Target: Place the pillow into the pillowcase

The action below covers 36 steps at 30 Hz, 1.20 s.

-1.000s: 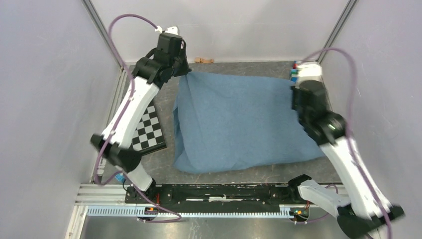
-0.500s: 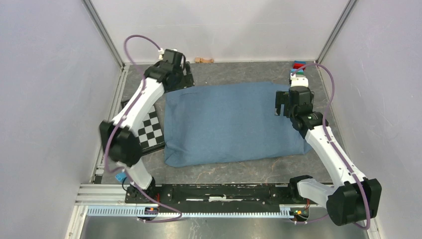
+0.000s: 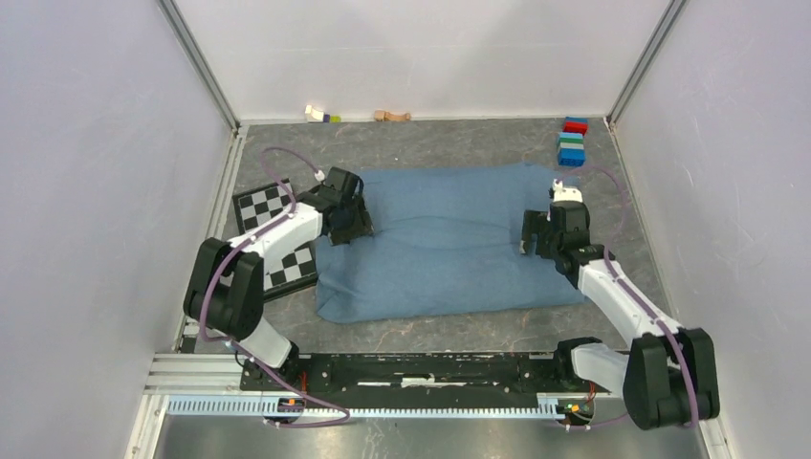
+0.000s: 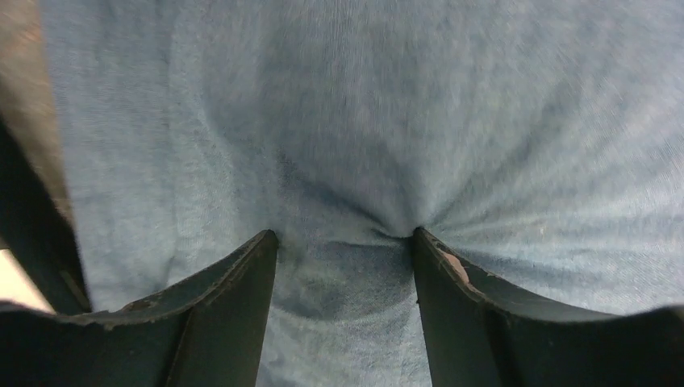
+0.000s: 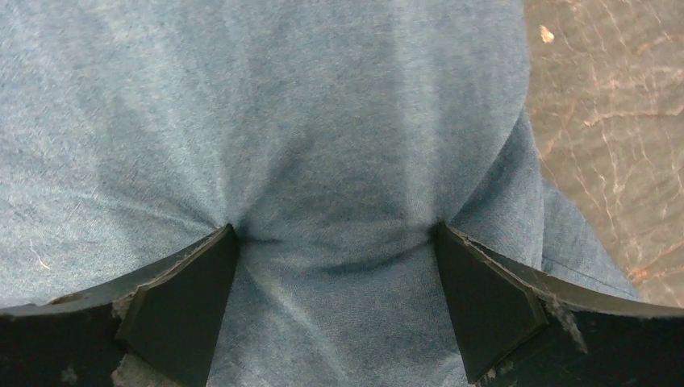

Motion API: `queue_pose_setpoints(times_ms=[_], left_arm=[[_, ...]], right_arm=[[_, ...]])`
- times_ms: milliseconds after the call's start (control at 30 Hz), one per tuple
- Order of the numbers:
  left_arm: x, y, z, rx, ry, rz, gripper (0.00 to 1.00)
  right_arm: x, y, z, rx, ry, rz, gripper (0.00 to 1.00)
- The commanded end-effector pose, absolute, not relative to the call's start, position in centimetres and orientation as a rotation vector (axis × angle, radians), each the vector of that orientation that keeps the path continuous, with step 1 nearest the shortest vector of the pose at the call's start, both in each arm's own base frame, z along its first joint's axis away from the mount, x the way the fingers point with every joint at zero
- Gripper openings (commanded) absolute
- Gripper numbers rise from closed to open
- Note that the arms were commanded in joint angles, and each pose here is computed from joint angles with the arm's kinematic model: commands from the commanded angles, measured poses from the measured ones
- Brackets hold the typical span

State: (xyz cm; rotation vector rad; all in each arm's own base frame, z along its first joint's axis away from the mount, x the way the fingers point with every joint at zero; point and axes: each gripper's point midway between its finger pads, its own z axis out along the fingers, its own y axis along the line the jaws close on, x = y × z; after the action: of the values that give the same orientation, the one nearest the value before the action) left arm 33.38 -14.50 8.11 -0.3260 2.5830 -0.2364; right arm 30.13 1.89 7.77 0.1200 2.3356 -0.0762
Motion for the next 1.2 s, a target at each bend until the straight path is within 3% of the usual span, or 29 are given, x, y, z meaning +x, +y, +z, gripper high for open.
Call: queue_pose_setpoints(times_ms=[0, 133, 267, 567, 867, 1167], left_arm=[[33.0, -19.0, 7.5, -0.344, 2.565, -0.400, 0.67], [30.5, -22.0, 6.8, -0.253, 2.596, -0.410, 0.67], [29.9, -21.2, 8.4, -0.248, 2.550, -0.399, 0.70], [30.6, -17.6, 17.8, -0.140, 2.366, -0.392, 1.00], [29.8, -16.5, 25.8, -0.022, 2.188, -0.425, 1.00], [28.7, -14.6, 29.5, -0.038, 2.098, -0.389, 1.00]], right_arm=[[26.6, -0.6, 6.3, 0.228, 2.364, -0.145, 0.98], [25.5, -1.1, 8.6, 0.256, 2.297, -0.148, 0.98], [25.9, -0.3, 12.0, 0.216, 2.243, -0.085, 0.98], [28.0, 2.5, 21.3, 0.126, 2.064, 0.085, 0.98], [29.0, 8.1, 24.9, -0.035, 1.982, 0.286, 0.98], [29.7, 10.5, 25.4, -0.050, 1.947, 0.373, 0.98]])
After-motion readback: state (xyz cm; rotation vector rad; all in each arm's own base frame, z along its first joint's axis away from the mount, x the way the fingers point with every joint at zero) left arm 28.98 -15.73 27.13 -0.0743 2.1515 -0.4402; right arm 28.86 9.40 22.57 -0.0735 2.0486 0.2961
